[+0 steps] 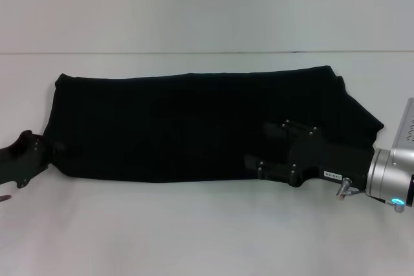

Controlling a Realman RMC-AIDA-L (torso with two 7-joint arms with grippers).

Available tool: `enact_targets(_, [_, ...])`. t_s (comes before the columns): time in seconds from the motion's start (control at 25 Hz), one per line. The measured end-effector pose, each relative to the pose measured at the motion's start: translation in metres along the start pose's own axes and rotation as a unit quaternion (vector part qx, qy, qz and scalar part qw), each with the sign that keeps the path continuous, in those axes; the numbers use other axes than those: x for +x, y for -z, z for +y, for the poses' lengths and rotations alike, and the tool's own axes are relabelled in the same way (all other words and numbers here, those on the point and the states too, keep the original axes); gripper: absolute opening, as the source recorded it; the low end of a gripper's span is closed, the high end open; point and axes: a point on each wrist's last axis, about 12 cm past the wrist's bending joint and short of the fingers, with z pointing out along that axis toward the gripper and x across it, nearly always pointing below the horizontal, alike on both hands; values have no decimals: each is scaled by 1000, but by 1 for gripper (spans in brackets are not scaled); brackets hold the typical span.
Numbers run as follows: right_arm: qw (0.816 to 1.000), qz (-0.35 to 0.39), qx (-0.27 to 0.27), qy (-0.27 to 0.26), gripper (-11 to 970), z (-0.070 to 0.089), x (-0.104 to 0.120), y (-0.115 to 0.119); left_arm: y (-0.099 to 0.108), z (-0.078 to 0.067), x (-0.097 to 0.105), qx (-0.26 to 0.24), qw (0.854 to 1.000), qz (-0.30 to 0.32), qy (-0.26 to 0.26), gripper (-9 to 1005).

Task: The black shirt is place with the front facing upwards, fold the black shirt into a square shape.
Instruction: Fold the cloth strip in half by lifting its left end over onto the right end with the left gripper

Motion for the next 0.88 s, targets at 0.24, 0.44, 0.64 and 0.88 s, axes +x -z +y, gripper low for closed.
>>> enact_targets(0.24, [1000, -2, -3, 0, 855, 1, -1, 0, -1, 0, 1, 0, 1000, 0, -8, 64])
enact_targets(0.44, [1000, -3, -4, 0, 855, 1, -1, 0, 2, 0, -2, 3, 1000, -5, -11, 55])
enact_targets(0.64, [1000, -4, -6, 0, 854, 1, -1, 0, 18, 6, -17, -4, 999, -31, -10, 49])
enact_targets(0.88, [1000, -6, -8, 0, 854, 2, -2, -1, 41, 9, -38, -13, 998, -67, -16, 56])
